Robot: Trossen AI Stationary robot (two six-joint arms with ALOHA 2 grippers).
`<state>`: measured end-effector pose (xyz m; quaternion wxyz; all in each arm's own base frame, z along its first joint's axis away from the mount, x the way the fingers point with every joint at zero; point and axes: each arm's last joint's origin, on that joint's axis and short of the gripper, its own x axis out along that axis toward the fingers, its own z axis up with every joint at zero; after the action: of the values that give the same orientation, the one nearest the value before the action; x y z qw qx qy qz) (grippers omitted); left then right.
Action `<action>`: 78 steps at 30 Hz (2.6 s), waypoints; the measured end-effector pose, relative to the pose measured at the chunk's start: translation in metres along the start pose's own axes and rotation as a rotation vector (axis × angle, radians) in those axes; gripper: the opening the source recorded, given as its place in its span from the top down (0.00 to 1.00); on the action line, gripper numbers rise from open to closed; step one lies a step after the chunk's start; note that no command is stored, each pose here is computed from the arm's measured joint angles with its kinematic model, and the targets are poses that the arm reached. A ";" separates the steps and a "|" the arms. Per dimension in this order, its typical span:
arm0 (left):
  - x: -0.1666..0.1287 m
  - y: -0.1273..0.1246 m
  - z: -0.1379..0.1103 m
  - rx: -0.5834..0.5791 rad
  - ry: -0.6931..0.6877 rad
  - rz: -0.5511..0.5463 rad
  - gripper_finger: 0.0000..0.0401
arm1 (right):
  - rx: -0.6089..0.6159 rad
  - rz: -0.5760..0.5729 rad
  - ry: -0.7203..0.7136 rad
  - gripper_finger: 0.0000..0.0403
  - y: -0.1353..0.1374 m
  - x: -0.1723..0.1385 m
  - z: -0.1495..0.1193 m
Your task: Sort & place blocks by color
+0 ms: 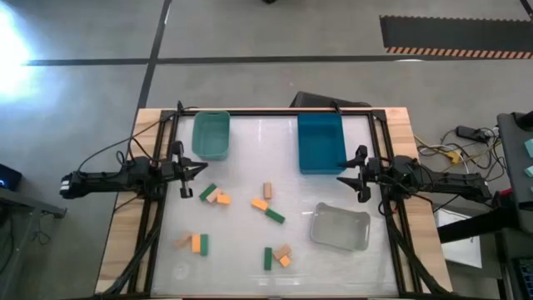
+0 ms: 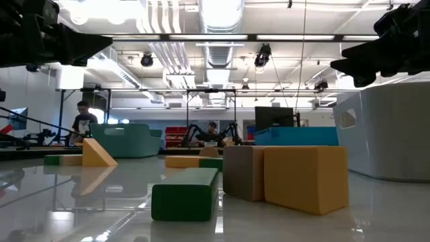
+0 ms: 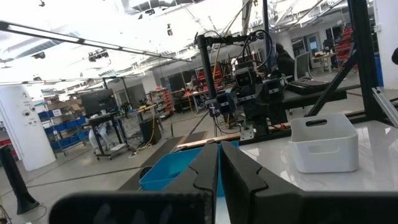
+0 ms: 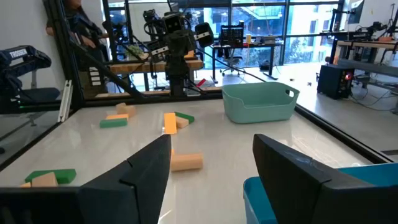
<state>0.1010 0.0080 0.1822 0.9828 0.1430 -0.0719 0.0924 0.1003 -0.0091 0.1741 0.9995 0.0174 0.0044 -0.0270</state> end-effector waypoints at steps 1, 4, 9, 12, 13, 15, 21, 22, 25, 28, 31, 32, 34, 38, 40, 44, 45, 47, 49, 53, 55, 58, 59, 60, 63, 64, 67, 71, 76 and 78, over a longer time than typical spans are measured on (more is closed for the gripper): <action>0.000 0.000 0.000 0.000 -0.001 0.000 1.00 | 0.000 0.000 0.000 0.46 0.000 0.000 0.000; 0.000 0.000 0.000 0.000 0.000 0.000 1.00 | 0.000 0.000 0.000 0.46 0.000 0.000 0.000; 0.000 0.000 0.000 0.000 0.000 0.000 1.00 | 0.000 0.000 0.000 0.46 0.000 0.000 0.000; 0.000 0.000 0.000 0.000 0.000 0.000 1.00 | 0.000 0.000 0.000 0.46 0.000 0.000 0.000; 0.000 0.000 0.000 0.000 0.000 0.000 1.00 | 0.000 0.000 0.000 0.46 0.000 0.000 0.000; 0.000 0.000 0.000 0.000 0.000 0.000 1.00 | 0.000 0.000 0.000 0.46 0.000 0.000 0.000; 0.000 0.000 0.000 0.000 0.000 0.000 1.00 | 0.000 0.000 0.000 0.46 0.000 0.000 0.000; 0.000 0.000 0.000 0.000 0.000 0.000 1.00 | 0.000 0.000 0.000 0.46 0.000 0.000 0.000; 0.000 0.000 0.000 0.000 -0.001 0.000 1.00 | 0.000 0.000 0.000 0.46 0.000 0.000 0.000; 0.000 0.000 0.000 0.000 -0.001 0.000 1.00 | 0.000 0.000 0.000 0.46 0.000 0.000 0.000; 0.000 0.000 0.000 0.000 0.000 0.000 1.00 | 0.000 0.000 0.000 0.46 0.000 0.000 0.000; 0.000 0.000 0.000 0.000 0.000 0.000 1.00 | 0.000 0.000 0.000 0.46 0.000 0.000 0.000; 0.000 0.000 0.000 0.000 -0.001 0.000 1.00 | 0.000 0.000 0.000 0.46 0.000 0.000 0.000; 0.000 0.000 0.000 0.000 0.000 0.000 1.00 | 0.000 0.000 0.000 0.46 0.000 0.000 0.000; 0.000 0.000 0.000 0.000 0.000 0.000 1.00 | 0.000 0.000 0.000 0.46 0.000 0.000 0.000; 0.000 0.000 0.000 0.000 0.000 0.000 1.00 | 0.000 0.000 0.000 0.46 0.000 0.000 0.000; 0.000 0.000 0.000 0.000 0.000 0.000 1.00 | 0.000 0.000 0.000 0.46 0.000 0.000 0.000; 0.000 0.000 0.000 0.000 0.000 0.000 1.00 | 0.000 0.000 0.000 0.46 0.000 0.000 0.000; 0.000 0.000 0.000 0.000 -0.001 0.000 1.00 | 0.000 0.000 0.000 0.46 0.000 0.000 0.000; 0.000 0.000 0.002 -0.069 -0.024 -0.002 1.00 | 0.000 0.000 0.000 0.46 0.000 0.000 0.000; 0.000 0.000 0.005 -0.282 -0.050 -0.031 1.00 | 0.001 0.001 -0.021 0.46 0.000 0.000 0.002; 0.000 0.001 0.008 -0.576 -0.082 -0.039 1.00 | 0.089 0.008 -0.102 0.46 0.000 -0.001 0.010; -0.001 0.002 0.010 -0.626 -0.105 -0.042 1.00 | 0.136 0.012 -0.123 0.46 0.000 -0.001 0.012; -0.001 0.002 0.012 -0.651 -0.127 -0.043 1.00 | 0.169 0.017 -0.139 0.46 0.001 -0.001 0.014; -0.002 0.004 0.018 -0.670 -0.193 -0.046 1.00 | 0.183 0.024 -0.182 0.46 0.001 -0.002 0.018; -0.002 0.005 0.020 -0.671 -0.213 -0.046 1.00 | 0.181 0.024 -0.189 0.46 0.001 -0.002 0.018; -0.003 0.006 0.022 -0.671 -0.235 -0.044 1.00 | 0.182 0.024 -0.187 0.46 0.001 -0.002 0.018; -0.002 0.007 0.023 -0.682 -0.256 -0.017 1.00 | 0.183 0.025 -0.187 0.46 0.001 -0.002 0.018; -0.001 0.011 0.028 -0.697 -0.316 0.060 1.00 | 0.183 0.025 -0.191 0.46 0.001 -0.002 0.018; 0.000 0.011 0.029 -0.697 -0.322 0.063 1.00 | 0.183 0.025 -0.190 0.46 0.001 -0.002 0.018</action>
<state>0.0956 0.0098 0.2124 0.9452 -0.1894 -0.2568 0.0687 0.0987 -0.0089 0.1925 0.9899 0.1060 -0.0931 -0.0163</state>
